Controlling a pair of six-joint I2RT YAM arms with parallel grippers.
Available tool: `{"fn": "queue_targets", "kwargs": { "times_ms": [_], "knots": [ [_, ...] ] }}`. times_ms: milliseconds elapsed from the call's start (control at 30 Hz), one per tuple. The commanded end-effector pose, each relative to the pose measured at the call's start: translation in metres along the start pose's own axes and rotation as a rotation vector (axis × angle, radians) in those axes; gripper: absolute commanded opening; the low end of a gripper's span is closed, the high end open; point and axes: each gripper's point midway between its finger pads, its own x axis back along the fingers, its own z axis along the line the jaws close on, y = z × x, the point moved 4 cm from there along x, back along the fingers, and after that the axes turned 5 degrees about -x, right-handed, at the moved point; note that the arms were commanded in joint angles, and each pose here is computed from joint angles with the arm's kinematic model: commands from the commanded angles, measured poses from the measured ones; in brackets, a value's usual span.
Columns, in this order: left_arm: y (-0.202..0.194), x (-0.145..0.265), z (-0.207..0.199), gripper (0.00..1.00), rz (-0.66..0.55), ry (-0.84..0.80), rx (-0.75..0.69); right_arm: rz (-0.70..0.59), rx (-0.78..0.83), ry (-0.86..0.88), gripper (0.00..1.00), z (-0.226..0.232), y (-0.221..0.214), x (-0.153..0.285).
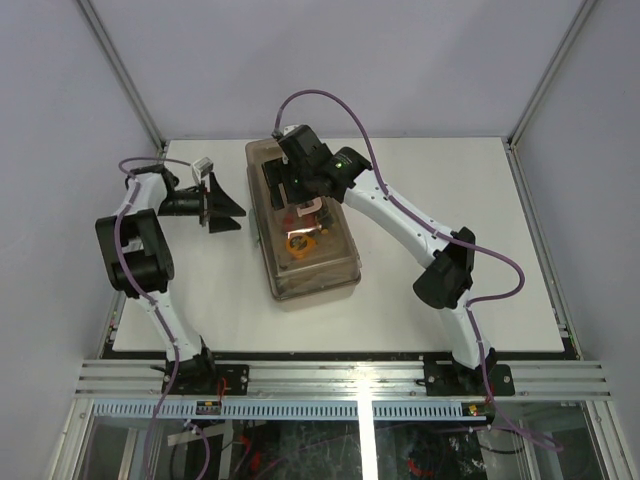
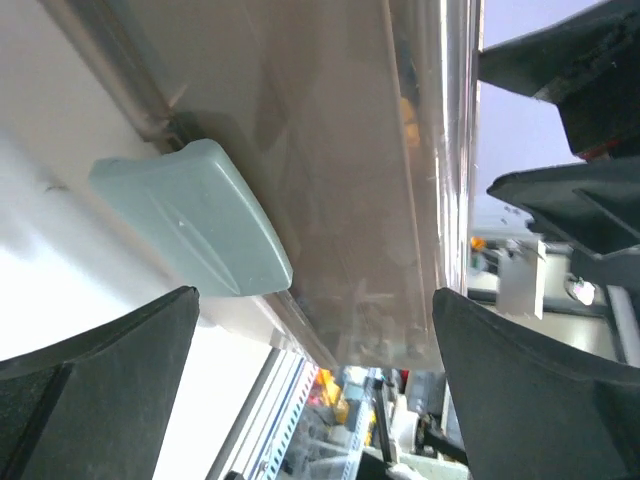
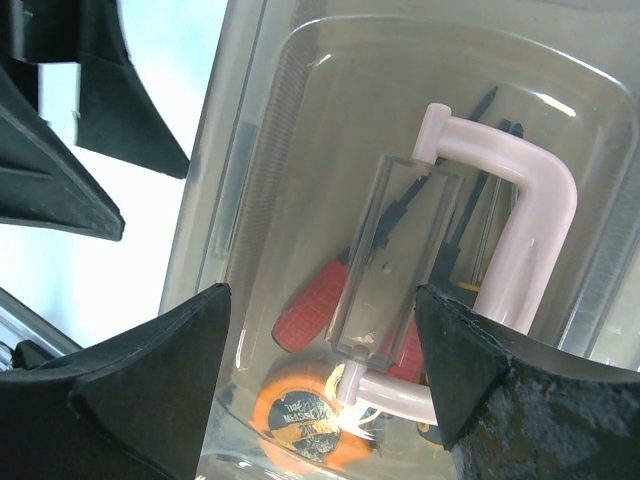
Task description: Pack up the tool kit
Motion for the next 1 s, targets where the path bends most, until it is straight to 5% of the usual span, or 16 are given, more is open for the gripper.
{"fn": "queue_targets", "kwargs": {
  "times_ms": [0,433,733,867,967],
  "knots": [
    [0.028,0.014,-0.010,1.00,-0.085,0.273,0.004,-0.043,-0.011,0.064,0.81,0.016,0.012,0.006],
    [-0.003,0.000,0.044,1.00,-0.116,0.423,0.178,-0.045,-0.011,0.055,0.81,0.014,0.011,0.011],
    [-0.003,-0.020,0.041,0.99,-0.146,0.446,0.196,-0.037,-0.006,0.051,0.81,0.013,0.008,0.009],
    [-0.002,-0.018,0.043,0.85,-0.176,0.479,0.225,-0.038,-0.004,0.046,0.81,0.011,0.007,0.009],
    [-0.002,-0.020,0.044,0.58,-0.192,0.472,0.252,-0.036,-0.002,0.046,0.81,0.011,0.007,0.008]
  ]
}}
